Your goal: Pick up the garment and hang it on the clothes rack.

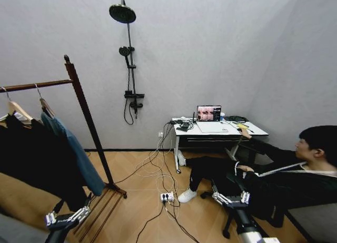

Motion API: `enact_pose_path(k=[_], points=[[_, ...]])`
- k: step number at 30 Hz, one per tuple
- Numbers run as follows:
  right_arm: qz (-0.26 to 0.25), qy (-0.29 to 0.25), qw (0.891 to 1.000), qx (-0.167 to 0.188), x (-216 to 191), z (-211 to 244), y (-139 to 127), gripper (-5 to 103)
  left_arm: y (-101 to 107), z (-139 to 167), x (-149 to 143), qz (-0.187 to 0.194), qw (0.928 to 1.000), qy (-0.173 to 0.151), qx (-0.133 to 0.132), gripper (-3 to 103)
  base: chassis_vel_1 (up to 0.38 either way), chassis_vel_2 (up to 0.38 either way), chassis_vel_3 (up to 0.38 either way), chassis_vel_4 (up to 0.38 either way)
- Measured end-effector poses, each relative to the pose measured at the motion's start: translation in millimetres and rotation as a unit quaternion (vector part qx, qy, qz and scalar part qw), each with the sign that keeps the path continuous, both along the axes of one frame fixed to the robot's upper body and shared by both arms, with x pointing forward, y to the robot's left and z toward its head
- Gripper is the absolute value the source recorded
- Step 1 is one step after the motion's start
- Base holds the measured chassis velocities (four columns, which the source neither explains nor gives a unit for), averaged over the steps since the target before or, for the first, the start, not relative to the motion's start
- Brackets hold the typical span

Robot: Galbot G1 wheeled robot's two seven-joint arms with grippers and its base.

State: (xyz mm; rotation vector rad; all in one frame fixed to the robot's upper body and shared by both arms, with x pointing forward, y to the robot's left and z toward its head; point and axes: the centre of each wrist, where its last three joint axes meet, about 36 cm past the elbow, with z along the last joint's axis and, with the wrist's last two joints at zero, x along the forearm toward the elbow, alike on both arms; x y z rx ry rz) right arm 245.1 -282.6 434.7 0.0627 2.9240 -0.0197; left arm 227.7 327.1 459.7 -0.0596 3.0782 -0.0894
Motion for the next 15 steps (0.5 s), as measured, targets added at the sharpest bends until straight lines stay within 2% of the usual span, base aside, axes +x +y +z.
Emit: enact_pose_path(k=[8,15], points=[[0.0,0.0,1.0,0.0,0.0,0.0,0.0,100,0.0,0.0,0.0,0.0,1.0,0.0,0.0,100,0.117,-0.111,-0.119,0.124],[0.0,0.0,1.0,0.0,-0.1,0.0,0.0,100,0.0,0.0,0.0,0.0,1.0,0.0,0.0,100,0.208,-0.214,-0.199,0.196]])
